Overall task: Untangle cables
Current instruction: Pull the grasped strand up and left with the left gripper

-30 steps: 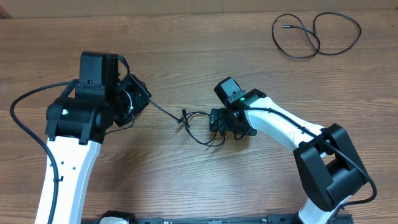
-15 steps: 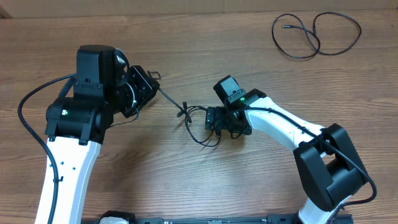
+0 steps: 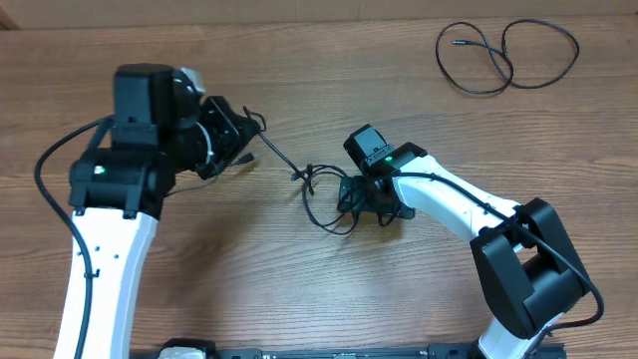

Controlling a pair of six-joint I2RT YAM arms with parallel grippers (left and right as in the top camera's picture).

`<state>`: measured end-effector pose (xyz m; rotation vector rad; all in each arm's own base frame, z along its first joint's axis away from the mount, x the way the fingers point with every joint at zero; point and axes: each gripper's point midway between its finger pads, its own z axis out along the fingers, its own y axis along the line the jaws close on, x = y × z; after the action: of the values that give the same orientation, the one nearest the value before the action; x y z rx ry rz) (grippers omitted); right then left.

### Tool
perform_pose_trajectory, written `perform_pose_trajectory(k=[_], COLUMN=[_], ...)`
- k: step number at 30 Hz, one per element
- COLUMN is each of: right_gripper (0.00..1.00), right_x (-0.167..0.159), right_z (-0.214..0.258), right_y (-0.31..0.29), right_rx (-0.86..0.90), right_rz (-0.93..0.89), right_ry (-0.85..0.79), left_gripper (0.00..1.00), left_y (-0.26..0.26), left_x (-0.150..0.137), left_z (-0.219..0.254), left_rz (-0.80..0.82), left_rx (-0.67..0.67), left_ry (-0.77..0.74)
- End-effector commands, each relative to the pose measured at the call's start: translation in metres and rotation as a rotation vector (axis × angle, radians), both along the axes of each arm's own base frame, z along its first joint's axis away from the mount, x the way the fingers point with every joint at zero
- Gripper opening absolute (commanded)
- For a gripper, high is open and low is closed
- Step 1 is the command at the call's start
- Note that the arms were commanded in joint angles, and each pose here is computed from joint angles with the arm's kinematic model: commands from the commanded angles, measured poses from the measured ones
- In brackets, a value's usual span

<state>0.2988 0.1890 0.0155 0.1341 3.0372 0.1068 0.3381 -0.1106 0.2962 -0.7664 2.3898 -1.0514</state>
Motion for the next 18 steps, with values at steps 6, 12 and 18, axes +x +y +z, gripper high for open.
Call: perform_pose_trajectory(k=[6, 12, 18], right_gripper=[1.0, 1.0, 1.0], right_x=[0.006, 0.006, 0.006], right_z=[0.0, 0.0, 0.0], right_y=[-0.007, -0.007, -0.007], right_rx=[-0.04, -0.04, -0.04], right_rz=[-0.053, -0.053, -0.053], right_ry=[-0.035, -0.035, -0.034], left_gripper=[0.04, 0.04, 0.04], left_y=[0.029, 0.055, 0.064], left_x=[-0.008, -0.012, -0.011], left_z=[0.039, 0.031, 0.029], left_rz=[-0.011, 0.059, 0.089], left_rx=[-0.125, -0.129, -0.124], left_ry=[-0.099, -0.052, -0.046])
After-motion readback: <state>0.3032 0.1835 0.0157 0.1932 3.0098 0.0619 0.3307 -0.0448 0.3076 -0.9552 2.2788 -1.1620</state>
